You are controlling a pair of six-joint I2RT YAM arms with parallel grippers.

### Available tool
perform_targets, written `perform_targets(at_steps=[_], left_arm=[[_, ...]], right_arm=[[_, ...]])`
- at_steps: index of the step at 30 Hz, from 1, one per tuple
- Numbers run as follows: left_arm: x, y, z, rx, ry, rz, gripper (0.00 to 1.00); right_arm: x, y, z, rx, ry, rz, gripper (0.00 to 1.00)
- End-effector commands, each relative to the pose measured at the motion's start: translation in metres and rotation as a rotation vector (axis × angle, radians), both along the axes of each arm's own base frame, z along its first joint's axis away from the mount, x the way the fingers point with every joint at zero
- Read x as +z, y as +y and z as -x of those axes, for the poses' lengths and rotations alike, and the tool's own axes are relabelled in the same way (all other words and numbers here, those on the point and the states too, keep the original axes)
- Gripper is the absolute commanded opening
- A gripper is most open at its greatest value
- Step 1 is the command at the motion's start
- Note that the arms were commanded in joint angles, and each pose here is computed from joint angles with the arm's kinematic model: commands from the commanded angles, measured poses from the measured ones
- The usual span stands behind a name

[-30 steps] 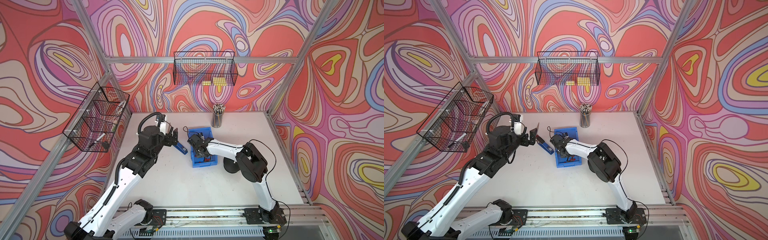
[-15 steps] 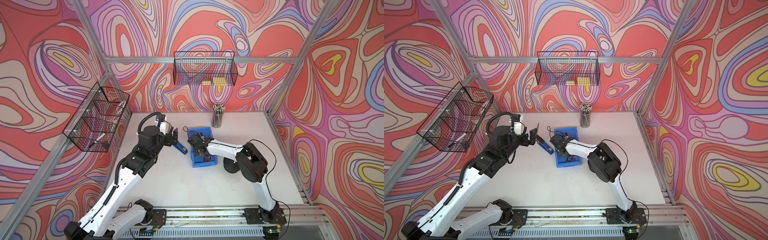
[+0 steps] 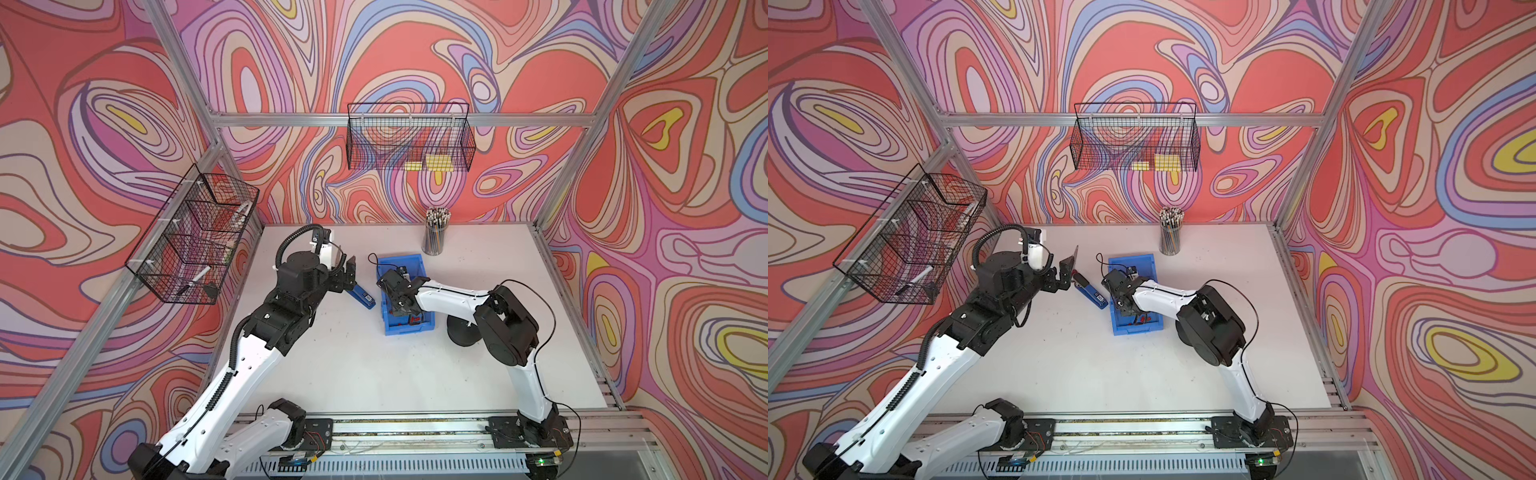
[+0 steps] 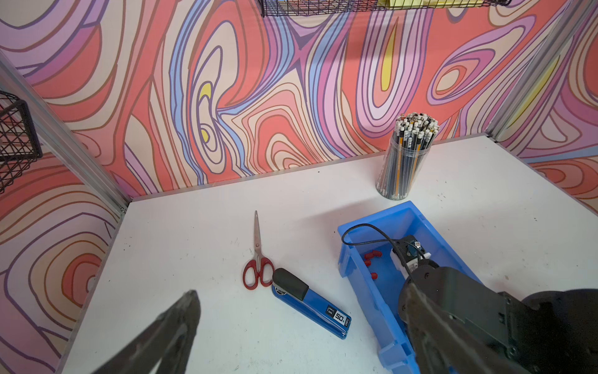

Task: Cover the protruding screws with screw protection sleeves
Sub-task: Pick up the screw protection sleeve from the storage box.

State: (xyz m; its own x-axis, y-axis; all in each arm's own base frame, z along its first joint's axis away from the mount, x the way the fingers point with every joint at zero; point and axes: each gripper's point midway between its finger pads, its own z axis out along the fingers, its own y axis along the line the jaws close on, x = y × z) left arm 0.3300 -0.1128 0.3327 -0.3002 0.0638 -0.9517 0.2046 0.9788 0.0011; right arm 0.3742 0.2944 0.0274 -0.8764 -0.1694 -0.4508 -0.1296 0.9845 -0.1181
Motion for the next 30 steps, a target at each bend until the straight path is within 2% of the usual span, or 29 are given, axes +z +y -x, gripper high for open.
perform_targets(at_steps=[1, 17, 23, 25, 27, 30], left_arm=[[0.0049, 0.0011, 0.0012, -0.003, -0.011, 0.006, 0.99], [0.0066, 0.0021, 0.0021, 0.0, -0.016, 0.009, 0.99], [0.0061, 0.0016, 0.0019, -0.002, -0.014, 0.009, 0.99], [0.0058, 0.0009, 0.0018, -0.005, -0.013, 0.009, 0.99], [0.0056, 0.0014, 0.0016, -0.002, -0.013, 0.009, 0.99], [0.0058, 0.0017, 0.0017, -0.001, -0.013, 0.009, 0.99]], right_arm=[[-0.0058, -0.0077, 0.0166, 0.006, 0.065, 0.006, 0.3], [-0.0062, -0.008, 0.018, 0.01, 0.072, 0.005, 0.17], [-0.005, -0.006, 0.0192, 0.017, 0.077, -0.005, 0.08], [-0.0031, -0.0062, 0.0197, 0.018, 0.076, -0.008, 0.09], [-0.0038, -0.0068, 0.0204, 0.018, 0.079, -0.005, 0.18], [-0.0047, -0.0077, 0.0214, 0.018, 0.084, -0.002, 0.2]])
